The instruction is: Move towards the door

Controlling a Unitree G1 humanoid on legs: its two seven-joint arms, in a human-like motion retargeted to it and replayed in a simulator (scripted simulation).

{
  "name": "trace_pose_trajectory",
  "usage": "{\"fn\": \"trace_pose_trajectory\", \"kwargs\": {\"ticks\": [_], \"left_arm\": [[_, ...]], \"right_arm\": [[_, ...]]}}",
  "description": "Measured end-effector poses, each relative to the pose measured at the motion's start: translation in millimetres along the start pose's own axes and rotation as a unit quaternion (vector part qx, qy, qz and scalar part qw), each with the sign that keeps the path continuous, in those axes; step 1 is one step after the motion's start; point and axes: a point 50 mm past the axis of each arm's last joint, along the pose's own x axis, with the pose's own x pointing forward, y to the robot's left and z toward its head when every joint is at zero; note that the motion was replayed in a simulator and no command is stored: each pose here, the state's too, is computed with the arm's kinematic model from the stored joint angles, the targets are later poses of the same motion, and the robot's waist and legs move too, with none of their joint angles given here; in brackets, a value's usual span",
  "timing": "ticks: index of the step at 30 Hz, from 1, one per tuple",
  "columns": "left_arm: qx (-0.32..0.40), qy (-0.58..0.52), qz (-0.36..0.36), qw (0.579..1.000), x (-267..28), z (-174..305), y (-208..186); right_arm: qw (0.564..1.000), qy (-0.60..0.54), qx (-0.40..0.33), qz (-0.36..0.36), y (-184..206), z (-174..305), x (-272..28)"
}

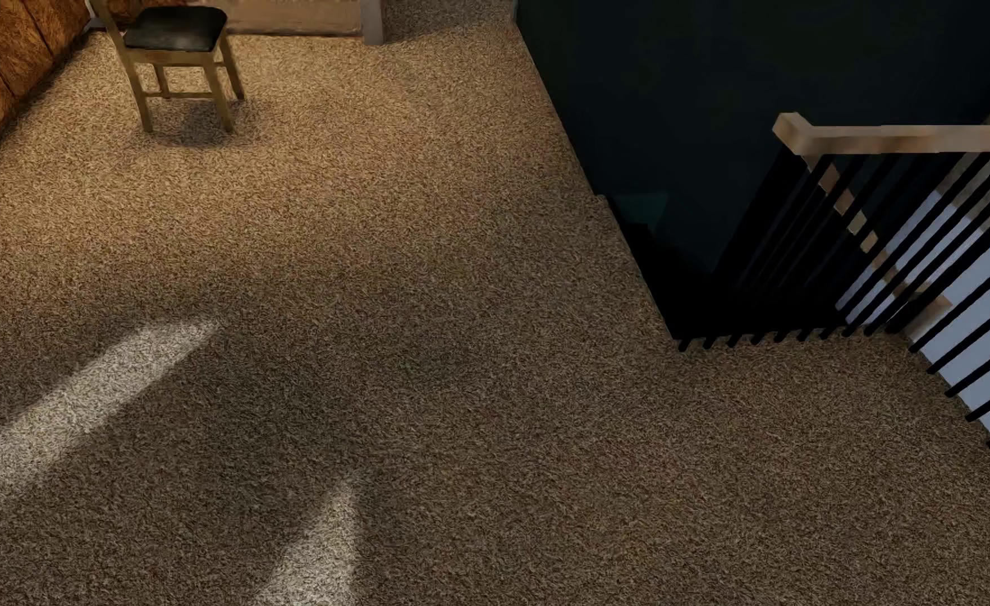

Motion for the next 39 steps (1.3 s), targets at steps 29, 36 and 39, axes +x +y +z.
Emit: {"fn": "trace_pose_trajectory", "kwargs": {"ticks": [29,36,39], "left_arm": [[0.082,0.089,-0.06,0.991,-10,-47,-25],[-0.038,-0.09,0.074,0.992,-3,43,47],[-0.035,-0.074,0.047,0.996,-2,34,28]], "right_arm": [[0.994,-0.086,0.039,-0.06,-38,40,-4],[0.997,-0.049,0.036,-0.053,-34,20,-3],[0.996,-0.041,0.031,-0.068,-47,18,-4]]}}
